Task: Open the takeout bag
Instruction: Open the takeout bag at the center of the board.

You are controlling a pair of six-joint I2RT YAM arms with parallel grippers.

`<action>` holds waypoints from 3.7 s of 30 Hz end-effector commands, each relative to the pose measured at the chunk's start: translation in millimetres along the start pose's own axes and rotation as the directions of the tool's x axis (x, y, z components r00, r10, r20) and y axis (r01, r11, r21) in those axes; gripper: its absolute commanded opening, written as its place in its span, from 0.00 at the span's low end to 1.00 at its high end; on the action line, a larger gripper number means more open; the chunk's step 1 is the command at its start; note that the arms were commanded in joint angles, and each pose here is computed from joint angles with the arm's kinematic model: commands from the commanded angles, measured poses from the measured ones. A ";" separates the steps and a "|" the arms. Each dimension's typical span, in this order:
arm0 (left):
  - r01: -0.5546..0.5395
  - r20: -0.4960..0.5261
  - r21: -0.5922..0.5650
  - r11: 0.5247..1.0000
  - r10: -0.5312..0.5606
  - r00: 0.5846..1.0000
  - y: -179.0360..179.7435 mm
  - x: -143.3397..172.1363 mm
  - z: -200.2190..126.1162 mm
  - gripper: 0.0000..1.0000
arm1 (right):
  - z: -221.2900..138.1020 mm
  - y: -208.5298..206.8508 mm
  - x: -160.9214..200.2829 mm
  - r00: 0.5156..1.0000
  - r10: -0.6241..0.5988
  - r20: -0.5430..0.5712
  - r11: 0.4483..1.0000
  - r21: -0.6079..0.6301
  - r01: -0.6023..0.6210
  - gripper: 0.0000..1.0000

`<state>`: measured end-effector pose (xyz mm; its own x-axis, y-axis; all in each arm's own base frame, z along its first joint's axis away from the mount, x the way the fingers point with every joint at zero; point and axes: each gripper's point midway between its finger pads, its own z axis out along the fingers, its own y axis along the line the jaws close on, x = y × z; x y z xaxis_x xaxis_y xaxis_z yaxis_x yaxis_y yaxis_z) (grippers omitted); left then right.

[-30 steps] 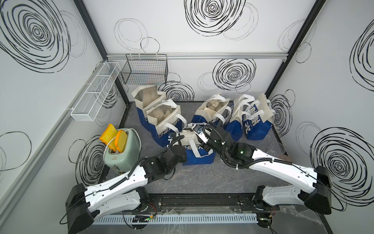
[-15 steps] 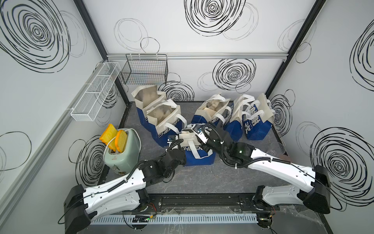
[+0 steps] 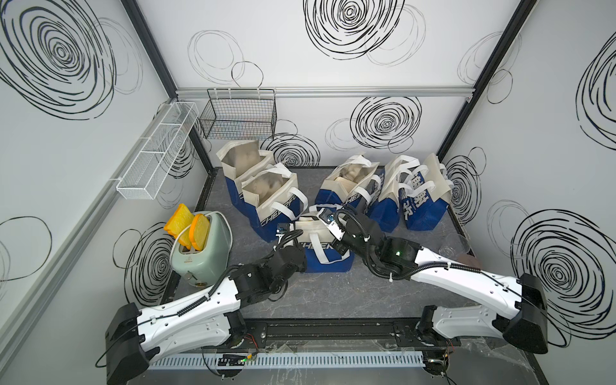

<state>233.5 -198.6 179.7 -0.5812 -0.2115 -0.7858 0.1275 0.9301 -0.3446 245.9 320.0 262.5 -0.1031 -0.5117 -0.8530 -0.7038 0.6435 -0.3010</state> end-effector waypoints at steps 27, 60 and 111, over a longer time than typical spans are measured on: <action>-0.137 -0.140 -0.193 0.972 0.111 0.984 48.0 56.6 0.4 0.00 | -26.2 -91.4 -64.6 0.989 0.138 0.061 0.976 0.164 -0.146 0.00; -0.116 -0.050 -0.144 0.983 0.110 0.993 21.0 16.5 -15.4 0.00 | -90.0 -33.0 -35.4 0.977 0.160 0.144 0.987 -0.050 -0.154 0.40; -0.187 -0.037 -0.148 0.971 0.183 0.982 6.8 7.2 -14.7 0.00 | -25.8 -32.9 0.7 0.997 -0.072 -0.005 0.957 0.280 0.070 0.08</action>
<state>218.7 -196.0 175.7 -0.5872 -0.0362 -0.8086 0.1261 0.9827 -0.1356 240.3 293.2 261.0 -0.0453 -0.5932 -0.8038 -0.5499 0.6866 -0.4756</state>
